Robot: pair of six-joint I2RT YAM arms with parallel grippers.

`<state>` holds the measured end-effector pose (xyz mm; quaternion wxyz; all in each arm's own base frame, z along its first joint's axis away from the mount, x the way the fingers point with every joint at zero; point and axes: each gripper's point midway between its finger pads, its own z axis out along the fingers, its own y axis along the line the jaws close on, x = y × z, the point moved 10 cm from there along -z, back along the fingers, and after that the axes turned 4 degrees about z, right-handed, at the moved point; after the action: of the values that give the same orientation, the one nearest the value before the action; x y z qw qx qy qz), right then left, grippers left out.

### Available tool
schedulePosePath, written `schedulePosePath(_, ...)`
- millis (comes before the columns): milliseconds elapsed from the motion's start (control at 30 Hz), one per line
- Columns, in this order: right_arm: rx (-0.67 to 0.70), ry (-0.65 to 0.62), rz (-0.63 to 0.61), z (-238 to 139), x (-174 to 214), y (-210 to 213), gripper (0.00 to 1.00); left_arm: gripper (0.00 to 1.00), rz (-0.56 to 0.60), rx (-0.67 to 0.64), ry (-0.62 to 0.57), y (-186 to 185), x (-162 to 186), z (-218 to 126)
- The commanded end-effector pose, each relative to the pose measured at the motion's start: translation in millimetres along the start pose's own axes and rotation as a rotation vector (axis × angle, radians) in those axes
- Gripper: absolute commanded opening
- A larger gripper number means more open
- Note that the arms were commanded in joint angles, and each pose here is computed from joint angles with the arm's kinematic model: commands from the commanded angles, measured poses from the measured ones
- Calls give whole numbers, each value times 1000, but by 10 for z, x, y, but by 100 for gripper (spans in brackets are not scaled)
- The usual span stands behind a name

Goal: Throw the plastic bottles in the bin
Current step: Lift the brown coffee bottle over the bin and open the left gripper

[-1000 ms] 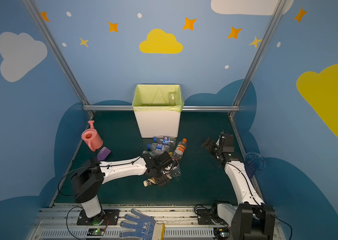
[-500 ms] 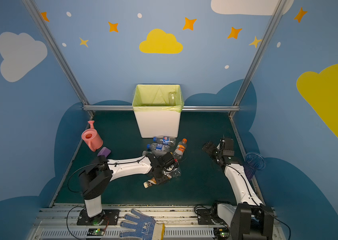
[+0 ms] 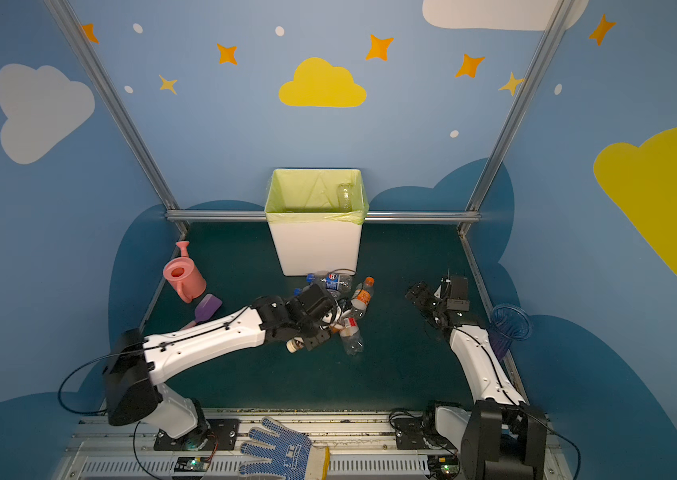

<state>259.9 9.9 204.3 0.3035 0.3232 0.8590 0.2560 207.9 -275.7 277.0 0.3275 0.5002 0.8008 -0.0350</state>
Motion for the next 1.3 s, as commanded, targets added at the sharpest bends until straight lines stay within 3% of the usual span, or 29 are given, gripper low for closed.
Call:
schedulePosePath(0, -67, 14, -6, 23, -58, 101, 95, 40, -31, -255, -255, 586, -314, -734)
schedulePosePath(133, -105, 48, -7, 46, -88, 171, 95, 44, -135, -462, -673, 1238, -562, -1762)
schedulePosePath(233, -118, 52, -9, 34, -94, 192, 95, 47, -203, -544, -957, 1603, -636, -2348)
schedulePosePath(333, -123, 48, -14, -3, -84, 199, 95, 48, -216, -588, -1083, 1818, -752, -2560)
schedulePosePath(433, -121, 33, -26, -70, -77, 208, 95, 49, -244, -553, -1126, 2019, -904, -2458)
schedulePosePath(567, -114, 4, -22, -146, -64, 196, 95, 50, -412, -488, -1089, 2435, -1012, -1843)
schedulePosePath(667, -117, -8, -25, -179, -55, 190, 95, 52, -618, -460, -879, 2842, -1021, -1182)
schedulePosePath(700, -118, -5, -23, -184, -50, 189, 95, 55, -673, -451, -795, 2936, -1012, -1012)
schedulePosePath(733, -121, -3, -27, -197, -48, 195, 95, 64, -710, -443, -740, 2989, -1014, -922)
schedulePosePath(800, -120, -4, -38, -224, -47, 207, 95, 83, -697, -382, -711, 2980, -1088, -976)
schedulePosePath(933, -121, -10, -34, -244, -40, 201, 95, 100, -606, -327, -913, 2883, -1278, -1434)
schedulePosePath(1067, -131, 18, -28, -205, 3, 177, 95, 100, -558, -375, -1074, 2711, -1262, -1774)
schedulePosePath(1200, -122, 47, -31, -160, 35, 168, 95, 100, -542, -418, -1144, 2510, -1010, -1804)
schedulePosePath(1267, -120, 59, -42, -142, 59, 180, 95, 100, -559, -441, -1119, 2423, -844, -1761)
